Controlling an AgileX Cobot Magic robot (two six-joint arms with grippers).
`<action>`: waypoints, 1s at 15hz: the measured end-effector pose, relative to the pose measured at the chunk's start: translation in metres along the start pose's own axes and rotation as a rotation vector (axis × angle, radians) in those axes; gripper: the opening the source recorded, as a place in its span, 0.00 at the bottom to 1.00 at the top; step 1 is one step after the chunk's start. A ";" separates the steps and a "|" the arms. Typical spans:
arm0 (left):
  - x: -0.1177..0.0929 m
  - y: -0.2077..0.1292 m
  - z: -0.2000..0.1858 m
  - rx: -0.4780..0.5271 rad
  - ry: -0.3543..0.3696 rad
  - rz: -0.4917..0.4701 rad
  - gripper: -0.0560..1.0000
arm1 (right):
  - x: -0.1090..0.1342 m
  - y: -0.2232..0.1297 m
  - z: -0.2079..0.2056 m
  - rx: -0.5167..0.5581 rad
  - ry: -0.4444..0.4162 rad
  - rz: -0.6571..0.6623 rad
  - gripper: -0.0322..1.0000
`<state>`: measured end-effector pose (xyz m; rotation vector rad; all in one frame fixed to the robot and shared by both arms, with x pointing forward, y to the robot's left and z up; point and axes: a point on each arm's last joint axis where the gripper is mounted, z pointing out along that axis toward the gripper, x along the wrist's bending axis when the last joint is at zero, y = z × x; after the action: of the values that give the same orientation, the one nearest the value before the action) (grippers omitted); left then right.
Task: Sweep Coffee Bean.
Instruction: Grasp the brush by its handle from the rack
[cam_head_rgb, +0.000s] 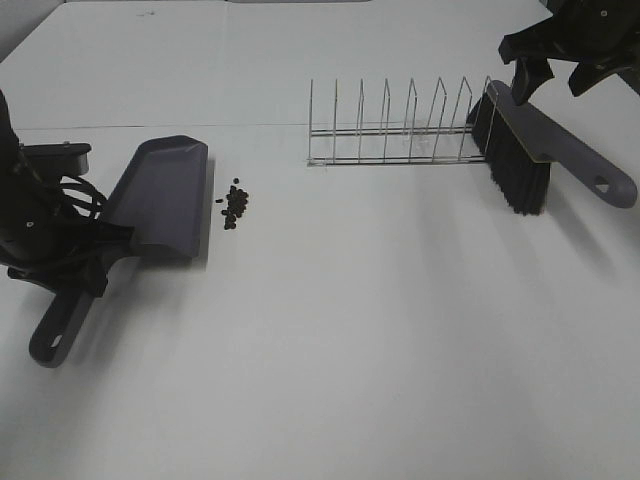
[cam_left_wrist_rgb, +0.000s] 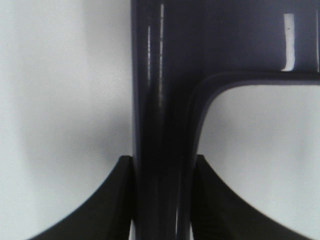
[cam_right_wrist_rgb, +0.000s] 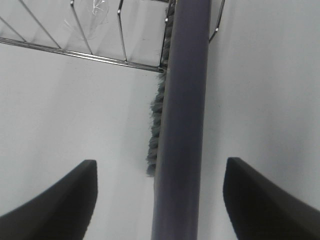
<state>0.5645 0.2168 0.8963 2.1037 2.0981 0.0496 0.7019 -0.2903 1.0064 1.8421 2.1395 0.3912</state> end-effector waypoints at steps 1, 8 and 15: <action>0.000 0.000 0.000 0.000 0.000 0.000 0.30 | -0.001 0.003 0.011 0.013 -0.008 -0.012 0.60; 0.000 -0.001 0.000 0.009 0.001 0.000 0.30 | -0.006 0.003 0.061 0.066 -0.046 -0.047 0.60; 0.000 -0.001 0.000 0.009 0.001 0.000 0.30 | -0.008 0.006 0.088 0.018 -0.064 -0.031 0.51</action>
<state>0.5637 0.2169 0.8962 2.1093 2.1030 0.0418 0.7423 -0.2961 0.9284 1.8039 2.1333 0.3028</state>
